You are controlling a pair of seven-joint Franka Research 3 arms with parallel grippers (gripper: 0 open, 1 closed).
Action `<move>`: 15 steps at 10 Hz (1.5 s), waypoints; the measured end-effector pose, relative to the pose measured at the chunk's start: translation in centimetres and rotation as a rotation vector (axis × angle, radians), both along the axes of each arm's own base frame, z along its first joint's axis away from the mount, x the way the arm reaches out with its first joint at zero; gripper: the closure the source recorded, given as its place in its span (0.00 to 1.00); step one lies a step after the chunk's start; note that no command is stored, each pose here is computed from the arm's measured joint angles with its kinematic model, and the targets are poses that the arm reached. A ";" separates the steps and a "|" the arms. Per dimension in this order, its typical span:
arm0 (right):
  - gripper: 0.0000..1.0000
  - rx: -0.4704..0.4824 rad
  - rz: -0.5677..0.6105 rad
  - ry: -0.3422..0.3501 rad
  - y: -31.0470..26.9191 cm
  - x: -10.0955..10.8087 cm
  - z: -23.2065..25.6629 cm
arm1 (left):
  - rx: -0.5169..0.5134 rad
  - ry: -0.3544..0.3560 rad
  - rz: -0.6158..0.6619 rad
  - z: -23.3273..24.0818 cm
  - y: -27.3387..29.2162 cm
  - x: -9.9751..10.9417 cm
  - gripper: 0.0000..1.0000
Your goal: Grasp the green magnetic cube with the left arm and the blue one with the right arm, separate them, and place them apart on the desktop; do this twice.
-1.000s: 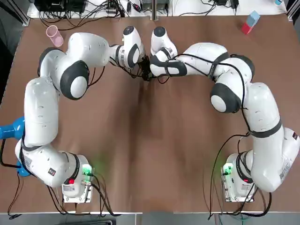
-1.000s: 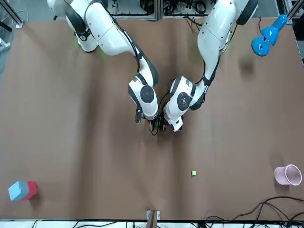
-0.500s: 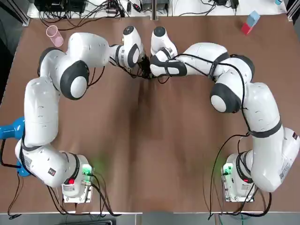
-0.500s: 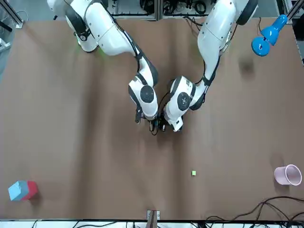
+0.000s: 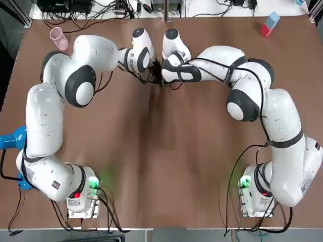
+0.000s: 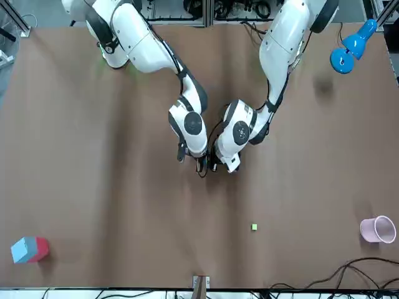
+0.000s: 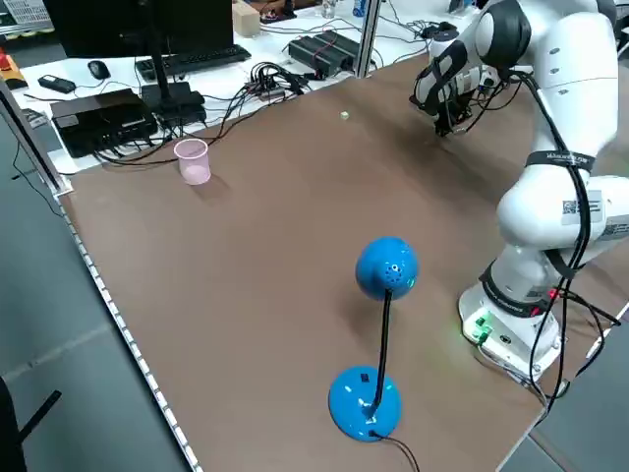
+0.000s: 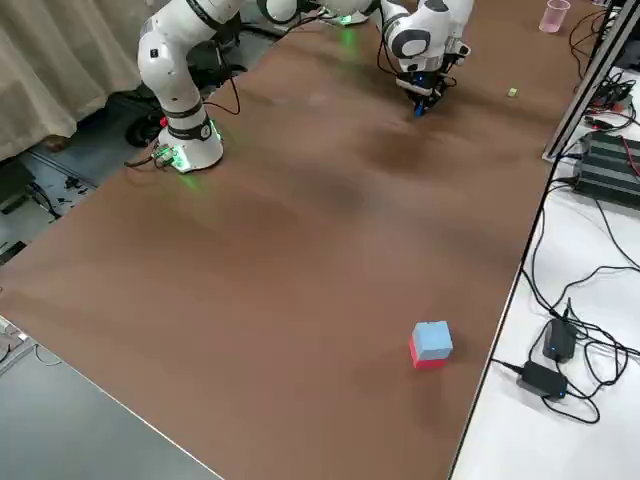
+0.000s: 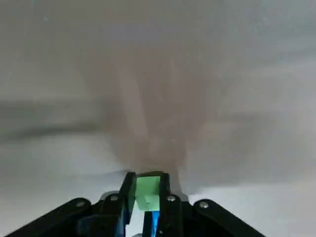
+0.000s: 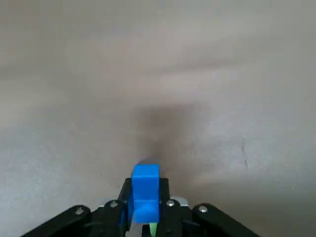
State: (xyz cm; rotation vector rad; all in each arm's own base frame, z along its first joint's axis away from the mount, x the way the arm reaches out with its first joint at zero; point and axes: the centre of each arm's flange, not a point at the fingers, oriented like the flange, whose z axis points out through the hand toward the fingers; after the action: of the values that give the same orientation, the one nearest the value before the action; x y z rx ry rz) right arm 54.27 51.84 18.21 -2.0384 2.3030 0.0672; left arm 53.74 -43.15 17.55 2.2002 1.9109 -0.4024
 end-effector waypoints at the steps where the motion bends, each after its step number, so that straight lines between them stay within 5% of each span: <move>1: 0.76 0.000 0.000 0.000 0.0 0.0 0.0 | 0.000 0.000 0.000 0.0 0.0 0.0 0.77; 11: 0.76 0.001 0.000 -0.001 0.0 0.0 0.1 | 0.007 0.011 -0.015 0.0 0.7 0.4 0.77; 15: 0.76 0.001 0.000 -0.001 0.0 0.0 0.1 | 0.032 0.080 -0.085 1.5 2.9 1.1 0.77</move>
State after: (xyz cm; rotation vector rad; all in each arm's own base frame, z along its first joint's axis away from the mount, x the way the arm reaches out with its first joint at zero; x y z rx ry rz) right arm 54.29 51.85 18.31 -2.0375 2.3020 0.0672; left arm 54.83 -40.25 19.01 2.3257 1.8800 -0.4849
